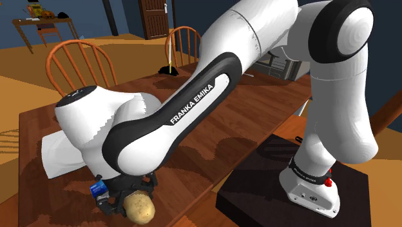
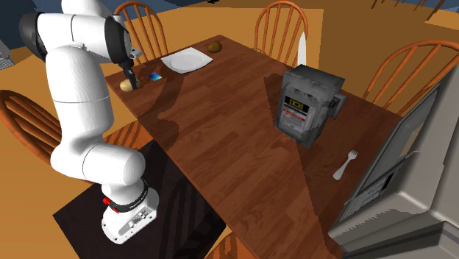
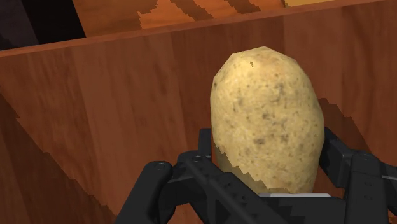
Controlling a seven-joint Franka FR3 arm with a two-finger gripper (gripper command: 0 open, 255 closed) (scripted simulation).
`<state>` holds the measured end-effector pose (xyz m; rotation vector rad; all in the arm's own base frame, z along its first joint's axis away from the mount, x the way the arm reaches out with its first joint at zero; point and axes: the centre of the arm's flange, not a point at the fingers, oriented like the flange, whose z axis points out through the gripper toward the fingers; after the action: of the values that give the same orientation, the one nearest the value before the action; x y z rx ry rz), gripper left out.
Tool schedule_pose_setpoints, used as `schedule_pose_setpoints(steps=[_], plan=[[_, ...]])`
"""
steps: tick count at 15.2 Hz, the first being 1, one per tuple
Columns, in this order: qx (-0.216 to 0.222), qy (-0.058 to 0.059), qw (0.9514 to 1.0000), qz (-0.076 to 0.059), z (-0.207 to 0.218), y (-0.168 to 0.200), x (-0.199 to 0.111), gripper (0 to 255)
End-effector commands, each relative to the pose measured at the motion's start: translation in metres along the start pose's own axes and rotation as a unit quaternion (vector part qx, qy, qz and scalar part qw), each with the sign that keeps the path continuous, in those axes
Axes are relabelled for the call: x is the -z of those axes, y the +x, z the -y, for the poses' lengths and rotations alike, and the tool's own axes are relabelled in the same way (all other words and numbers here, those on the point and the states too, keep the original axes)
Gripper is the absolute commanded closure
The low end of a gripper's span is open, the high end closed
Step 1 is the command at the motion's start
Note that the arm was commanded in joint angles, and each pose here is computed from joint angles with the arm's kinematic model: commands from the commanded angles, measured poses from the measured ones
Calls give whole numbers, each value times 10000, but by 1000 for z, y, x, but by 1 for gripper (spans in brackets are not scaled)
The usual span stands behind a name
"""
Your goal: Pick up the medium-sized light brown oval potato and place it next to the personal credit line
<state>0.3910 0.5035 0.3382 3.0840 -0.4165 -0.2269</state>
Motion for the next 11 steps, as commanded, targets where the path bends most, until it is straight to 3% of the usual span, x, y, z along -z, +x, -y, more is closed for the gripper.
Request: schedule_pose_setpoints(steps=[1, 7, 8, 11], plan=[[0, 3, 10000, -2, 1, 0, -2, 255], [0, 3, 10000, -2, 1, 0, -2, 255], [0, 3, 10000, -2, 1, 0, -2, 0], [0, 3, 10000, -2, 1, 0, -2, 0]])
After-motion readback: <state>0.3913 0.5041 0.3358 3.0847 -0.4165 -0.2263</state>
